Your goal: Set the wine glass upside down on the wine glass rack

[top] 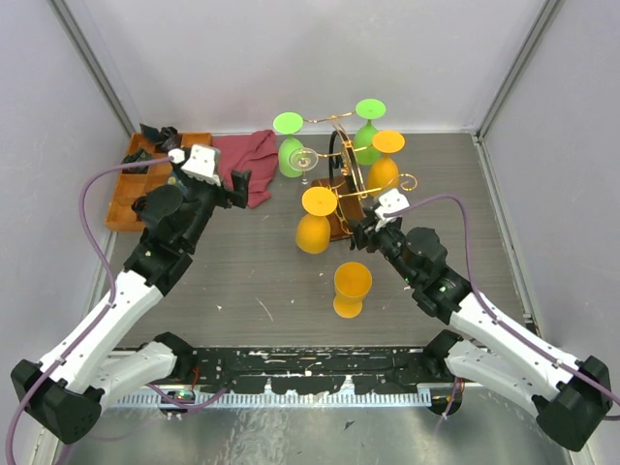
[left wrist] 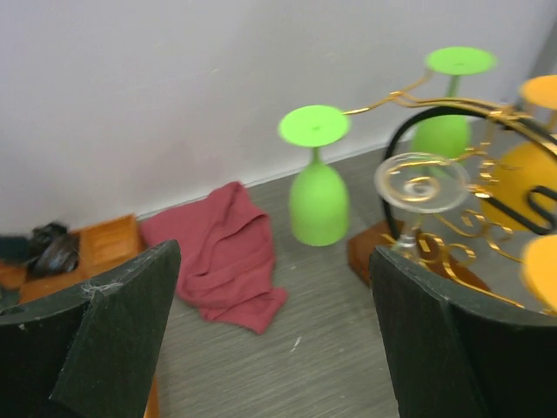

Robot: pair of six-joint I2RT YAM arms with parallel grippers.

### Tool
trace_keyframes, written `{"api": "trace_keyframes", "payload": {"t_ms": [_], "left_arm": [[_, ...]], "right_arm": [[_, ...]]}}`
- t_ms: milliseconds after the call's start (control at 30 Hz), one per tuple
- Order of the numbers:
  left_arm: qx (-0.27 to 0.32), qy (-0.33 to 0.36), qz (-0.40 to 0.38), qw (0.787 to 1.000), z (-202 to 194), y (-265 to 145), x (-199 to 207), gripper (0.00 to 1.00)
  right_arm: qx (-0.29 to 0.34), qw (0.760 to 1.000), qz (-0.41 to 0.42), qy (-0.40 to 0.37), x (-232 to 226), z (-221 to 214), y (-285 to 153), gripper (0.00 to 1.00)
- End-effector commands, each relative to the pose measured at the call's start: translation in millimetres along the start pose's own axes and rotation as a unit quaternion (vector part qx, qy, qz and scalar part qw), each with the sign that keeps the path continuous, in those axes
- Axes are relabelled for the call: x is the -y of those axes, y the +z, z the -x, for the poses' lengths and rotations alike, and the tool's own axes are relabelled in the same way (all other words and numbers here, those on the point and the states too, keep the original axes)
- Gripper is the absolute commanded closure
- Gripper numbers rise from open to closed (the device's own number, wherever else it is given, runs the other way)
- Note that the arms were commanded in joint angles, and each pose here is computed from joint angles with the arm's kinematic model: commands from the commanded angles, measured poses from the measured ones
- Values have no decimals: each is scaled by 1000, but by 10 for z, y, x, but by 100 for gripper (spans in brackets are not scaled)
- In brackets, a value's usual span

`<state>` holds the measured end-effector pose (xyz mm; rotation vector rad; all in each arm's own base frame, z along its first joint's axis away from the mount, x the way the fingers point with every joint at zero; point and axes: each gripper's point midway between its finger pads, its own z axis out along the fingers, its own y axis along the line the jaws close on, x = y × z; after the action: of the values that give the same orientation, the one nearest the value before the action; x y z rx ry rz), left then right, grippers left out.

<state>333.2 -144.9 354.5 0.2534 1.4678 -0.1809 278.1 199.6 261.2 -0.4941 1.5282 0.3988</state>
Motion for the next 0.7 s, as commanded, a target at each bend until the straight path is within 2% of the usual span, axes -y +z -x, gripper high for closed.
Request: {"api": "trace_keyframes", "payload": {"t_ms": [0, 133, 267, 300, 367, 467, 567, 667], "left_arm": [[31, 17, -161, 986, 427, -98, 513, 4], [22, 28, -241, 970, 508, -156, 833, 5], [-7, 91, -288, 953, 410, -284, 1172, 4], [-14, 109, -295, 949, 376, -319, 1247, 3], [-30, 136, -303, 943, 286, -364, 1356, 2], [-36, 129, -306, 942, 248, -380, 1424, 2], [-35, 109, -307, 945, 305, -376, 1450, 2], [-37, 103, -305, 946, 409, -352, 1449, 2]], "right_arm": [[0, 996, -84, -20, 337, 203, -170, 51], [4, 989, -144, -12, 560, 363, -315, 48], [-19, 974, -226, 13, 821, 486, -465, 36], [-34, 973, -229, 18, 823, 510, -479, 36], [-84, 974, -209, 29, 735, 447, -467, 36], [-161, 975, -143, 55, 464, 325, -459, 36], [-236, 963, -88, 93, 193, 143, -531, 36], [-284, 949, -49, 131, -16, 29, -644, 36]]}}
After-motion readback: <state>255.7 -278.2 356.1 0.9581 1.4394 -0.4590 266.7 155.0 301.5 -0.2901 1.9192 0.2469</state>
